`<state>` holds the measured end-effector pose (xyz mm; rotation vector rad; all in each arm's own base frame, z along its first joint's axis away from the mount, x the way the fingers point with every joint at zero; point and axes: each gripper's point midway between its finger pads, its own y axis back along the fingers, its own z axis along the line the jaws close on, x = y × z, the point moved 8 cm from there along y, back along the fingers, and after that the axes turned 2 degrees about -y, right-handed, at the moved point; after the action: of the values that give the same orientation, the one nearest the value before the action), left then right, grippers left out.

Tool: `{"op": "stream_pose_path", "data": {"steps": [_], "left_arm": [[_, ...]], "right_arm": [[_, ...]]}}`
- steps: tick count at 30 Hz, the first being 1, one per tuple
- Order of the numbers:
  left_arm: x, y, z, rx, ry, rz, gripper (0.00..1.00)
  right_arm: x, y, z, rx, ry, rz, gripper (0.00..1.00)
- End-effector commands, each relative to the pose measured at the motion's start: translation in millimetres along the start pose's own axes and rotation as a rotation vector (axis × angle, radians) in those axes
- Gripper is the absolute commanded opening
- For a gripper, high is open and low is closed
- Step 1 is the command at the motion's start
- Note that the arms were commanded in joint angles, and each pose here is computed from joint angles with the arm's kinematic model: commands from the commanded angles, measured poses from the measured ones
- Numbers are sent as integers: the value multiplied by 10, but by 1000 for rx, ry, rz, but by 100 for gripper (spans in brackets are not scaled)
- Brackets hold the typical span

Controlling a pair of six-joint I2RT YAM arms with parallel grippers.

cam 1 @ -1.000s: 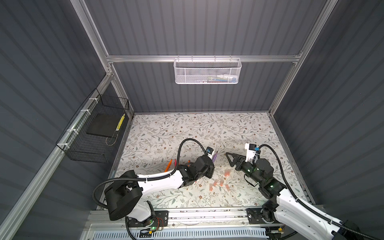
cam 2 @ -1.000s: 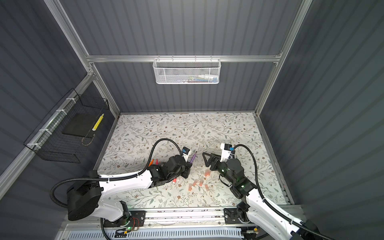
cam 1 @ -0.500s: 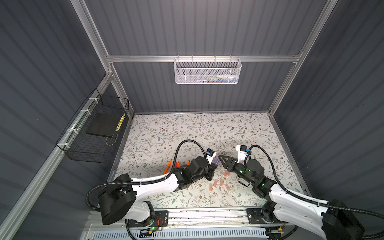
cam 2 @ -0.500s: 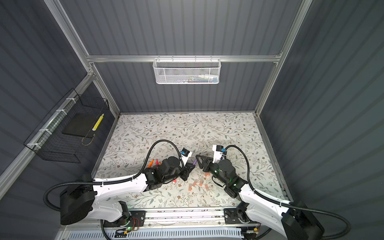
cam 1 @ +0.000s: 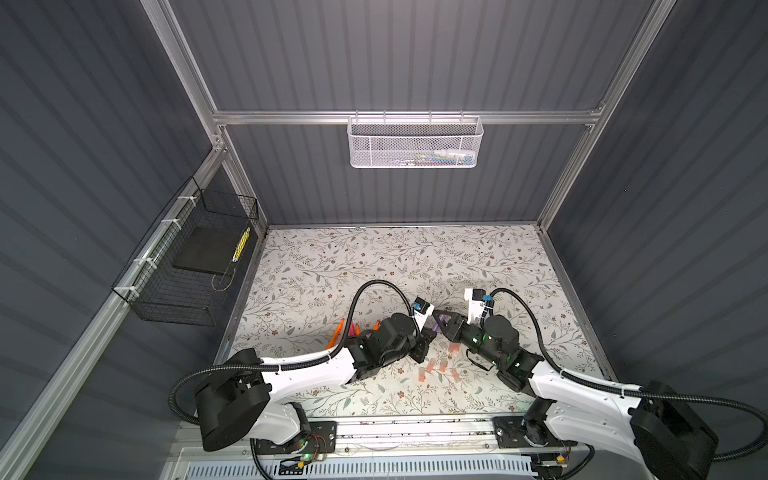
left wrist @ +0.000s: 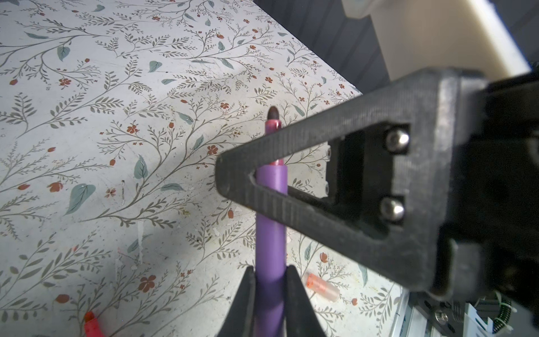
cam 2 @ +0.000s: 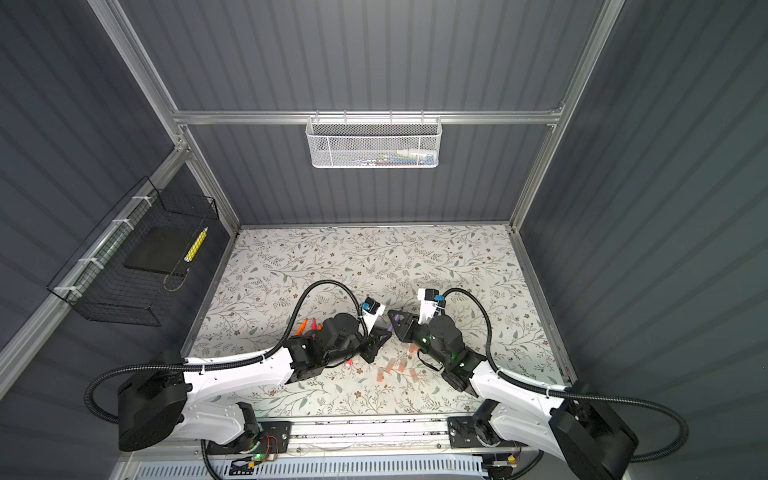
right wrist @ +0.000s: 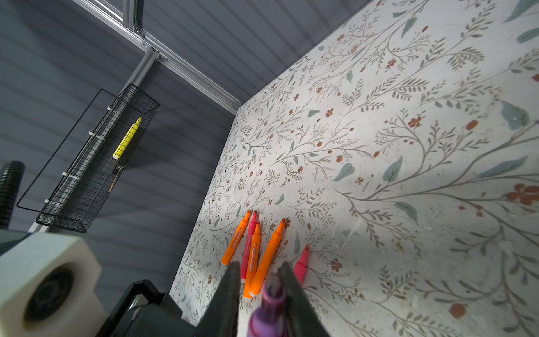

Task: Insert the pens into the pen caps
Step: 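Raise the purple marker tip-up with the left gripper while the right gripper approaches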

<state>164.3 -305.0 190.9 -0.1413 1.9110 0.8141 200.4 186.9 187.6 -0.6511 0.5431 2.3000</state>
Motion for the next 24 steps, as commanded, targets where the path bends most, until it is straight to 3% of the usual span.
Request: {"op": "stream_pose_path", "data": {"steps": [1, 3, 7, 12, 24], "left_arm": [[-33, 76, 1, 16, -12, -25, 0], [-26, 89, 4, 17, -12, -29, 3], [-1, 86, 17, 13, -10, -36, 25], [14, 68, 25, 7, -1, -29, 43], [35, 21, 26, 16, 0, -37, 48]], "right_arm": [[-65, -21, 104, -32, 3, -26, 20], [-57, -14, 96, -33, 3, -29, 14], [-40, 6, 107, -41, 4, -34, 5], [2, 22, 197, -64, 13, -30, 2], [80, 3, 343, -89, 40, -41, 1]]}}
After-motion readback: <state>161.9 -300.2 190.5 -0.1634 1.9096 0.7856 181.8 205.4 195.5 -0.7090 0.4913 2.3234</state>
